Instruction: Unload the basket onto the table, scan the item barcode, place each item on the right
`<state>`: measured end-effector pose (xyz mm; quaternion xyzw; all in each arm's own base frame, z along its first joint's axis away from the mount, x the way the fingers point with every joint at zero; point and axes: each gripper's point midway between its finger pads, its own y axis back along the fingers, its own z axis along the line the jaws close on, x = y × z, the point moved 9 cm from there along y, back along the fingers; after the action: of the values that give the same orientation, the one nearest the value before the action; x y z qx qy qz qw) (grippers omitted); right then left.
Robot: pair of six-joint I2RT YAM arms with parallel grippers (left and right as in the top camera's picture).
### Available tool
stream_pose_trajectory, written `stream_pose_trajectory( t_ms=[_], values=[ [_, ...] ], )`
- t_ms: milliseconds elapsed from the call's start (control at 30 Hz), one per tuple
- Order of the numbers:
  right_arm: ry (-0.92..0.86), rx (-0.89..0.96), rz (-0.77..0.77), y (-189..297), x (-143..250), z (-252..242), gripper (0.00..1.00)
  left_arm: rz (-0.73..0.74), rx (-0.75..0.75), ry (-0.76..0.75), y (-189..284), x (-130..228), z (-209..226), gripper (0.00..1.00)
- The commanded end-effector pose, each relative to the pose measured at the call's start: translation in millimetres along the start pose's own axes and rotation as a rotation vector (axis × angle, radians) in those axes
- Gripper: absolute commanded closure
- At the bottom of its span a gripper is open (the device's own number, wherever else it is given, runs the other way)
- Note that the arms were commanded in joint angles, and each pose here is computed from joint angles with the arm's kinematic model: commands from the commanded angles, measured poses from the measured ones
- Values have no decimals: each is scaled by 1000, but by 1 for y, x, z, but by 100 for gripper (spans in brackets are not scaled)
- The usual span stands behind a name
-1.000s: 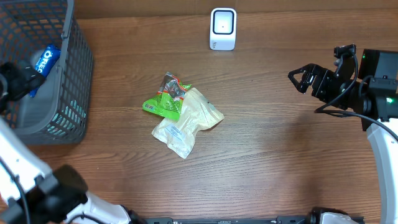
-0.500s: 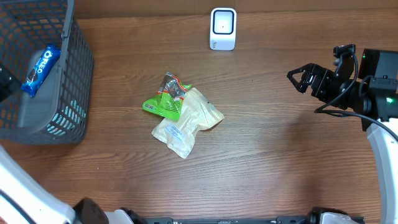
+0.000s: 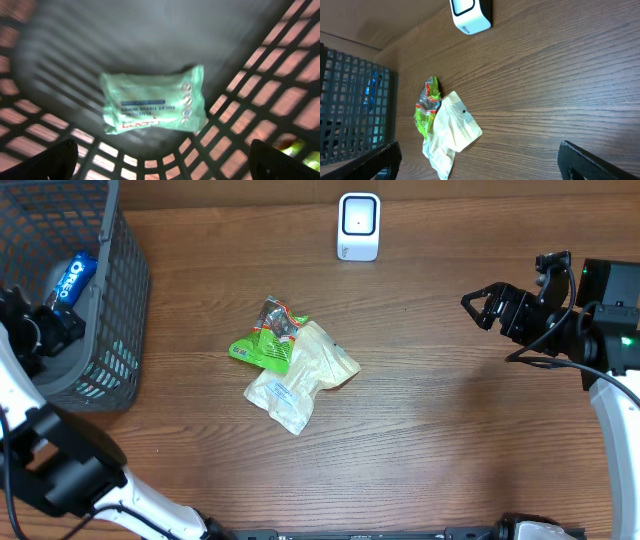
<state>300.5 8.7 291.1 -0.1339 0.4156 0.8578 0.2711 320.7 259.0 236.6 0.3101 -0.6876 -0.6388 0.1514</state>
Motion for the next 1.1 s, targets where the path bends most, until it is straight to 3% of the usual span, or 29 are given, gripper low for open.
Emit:
stream_pose_trajectory(
  t_ms=[0,333,600,800,867,967,1067],
  values=[
    [25,-19,-19,5,-6,8,0,97,31,-45,-33,0,-2,0],
    [27,-19,-21,5,-6,8,0,337,-42,14,-118,10,15,0],
    [29,-20,-23,5,-7,8,0,324,-43,4,-134,6,11,2],
    [29,-21,-24,5,-7,9,0,303,-43,-1,-131,1,10,27],
    [29,-20,-24,5,-7,8,0,289,-42,-1,-126,-3,9,42],
    [32,-22,-29,5,-7,9,0,257,-44,3,-110,-13,7,77],
    [36,-24,-34,5,-8,9,0,216,-44,-2,-88,-24,4,81]
  ],
)
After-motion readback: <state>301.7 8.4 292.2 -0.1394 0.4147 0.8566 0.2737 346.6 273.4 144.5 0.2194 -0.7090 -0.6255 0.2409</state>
